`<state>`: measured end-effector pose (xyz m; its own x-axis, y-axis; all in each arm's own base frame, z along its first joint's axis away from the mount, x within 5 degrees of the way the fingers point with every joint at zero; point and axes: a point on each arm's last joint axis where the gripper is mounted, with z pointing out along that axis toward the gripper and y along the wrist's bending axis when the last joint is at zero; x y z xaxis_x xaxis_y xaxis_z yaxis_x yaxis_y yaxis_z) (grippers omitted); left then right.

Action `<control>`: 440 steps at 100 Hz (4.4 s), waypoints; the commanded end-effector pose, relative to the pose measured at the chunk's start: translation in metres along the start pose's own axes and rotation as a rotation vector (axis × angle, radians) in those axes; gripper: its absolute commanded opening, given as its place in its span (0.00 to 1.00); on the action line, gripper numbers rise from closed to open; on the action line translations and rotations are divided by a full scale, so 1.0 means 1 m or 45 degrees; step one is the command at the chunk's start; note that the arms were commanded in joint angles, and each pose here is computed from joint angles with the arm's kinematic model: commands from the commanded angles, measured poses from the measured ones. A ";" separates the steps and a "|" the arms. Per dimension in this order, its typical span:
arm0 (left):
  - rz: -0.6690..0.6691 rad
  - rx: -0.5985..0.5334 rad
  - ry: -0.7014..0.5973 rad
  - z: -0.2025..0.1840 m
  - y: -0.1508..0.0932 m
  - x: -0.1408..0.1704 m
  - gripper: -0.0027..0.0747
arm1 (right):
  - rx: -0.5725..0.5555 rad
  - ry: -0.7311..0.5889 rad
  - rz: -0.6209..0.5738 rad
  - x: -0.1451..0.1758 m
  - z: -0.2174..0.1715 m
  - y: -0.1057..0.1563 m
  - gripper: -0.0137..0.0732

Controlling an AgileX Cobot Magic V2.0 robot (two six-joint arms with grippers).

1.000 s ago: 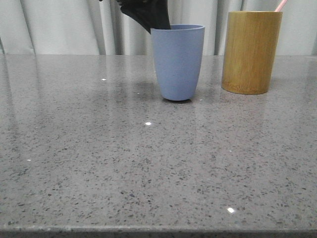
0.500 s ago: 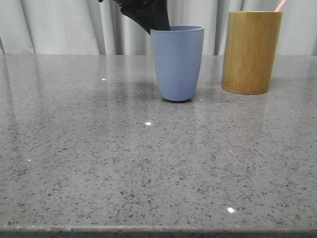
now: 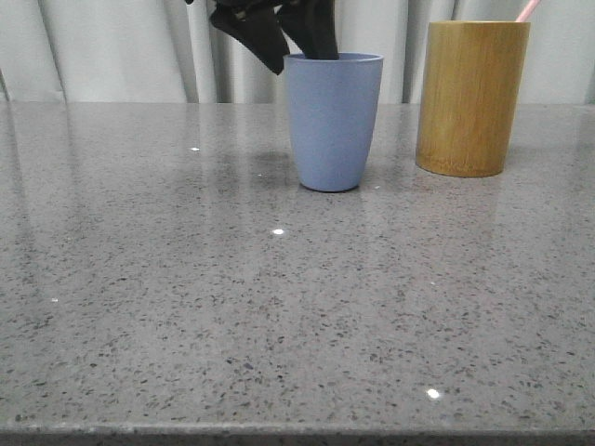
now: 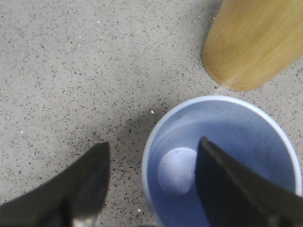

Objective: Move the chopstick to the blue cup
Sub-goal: 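Release the blue cup and raise the left gripper away, then lower the right gripper into the bamboo holder and grasp the pink stick, then lift the pink stick up out of the bamboo holder with the right gripper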

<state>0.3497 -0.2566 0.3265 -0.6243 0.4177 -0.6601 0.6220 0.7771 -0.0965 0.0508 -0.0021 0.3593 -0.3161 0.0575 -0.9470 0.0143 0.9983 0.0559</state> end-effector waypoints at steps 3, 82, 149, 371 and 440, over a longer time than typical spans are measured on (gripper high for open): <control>0.004 0.018 -0.170 -0.029 -0.008 -0.018 0.69 | 0.001 -0.117 -0.020 -0.016 -0.002 0.001 0.77; -0.070 -0.162 -0.284 -0.132 0.029 0.009 0.70 | 0.001 -0.117 -0.020 -0.016 -0.002 0.001 0.77; -0.351 -0.450 -0.419 -0.212 0.052 0.182 0.70 | -0.007 -0.132 -0.015 -0.017 -0.002 0.001 0.77; -0.363 -0.478 -0.453 -0.218 0.046 0.204 0.70 | -0.255 -0.596 0.507 -0.049 0.263 0.031 0.77; -0.363 -0.478 -0.453 -0.218 0.046 0.204 0.70 | -0.330 -0.696 0.412 -0.056 0.258 0.037 0.34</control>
<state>0.1457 -0.0329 0.3350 -0.5848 0.0717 -0.8080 0.2107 0.9753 -0.0660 0.3183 0.0312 0.3028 0.0419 0.4080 -0.9120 -0.1449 0.9056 0.3985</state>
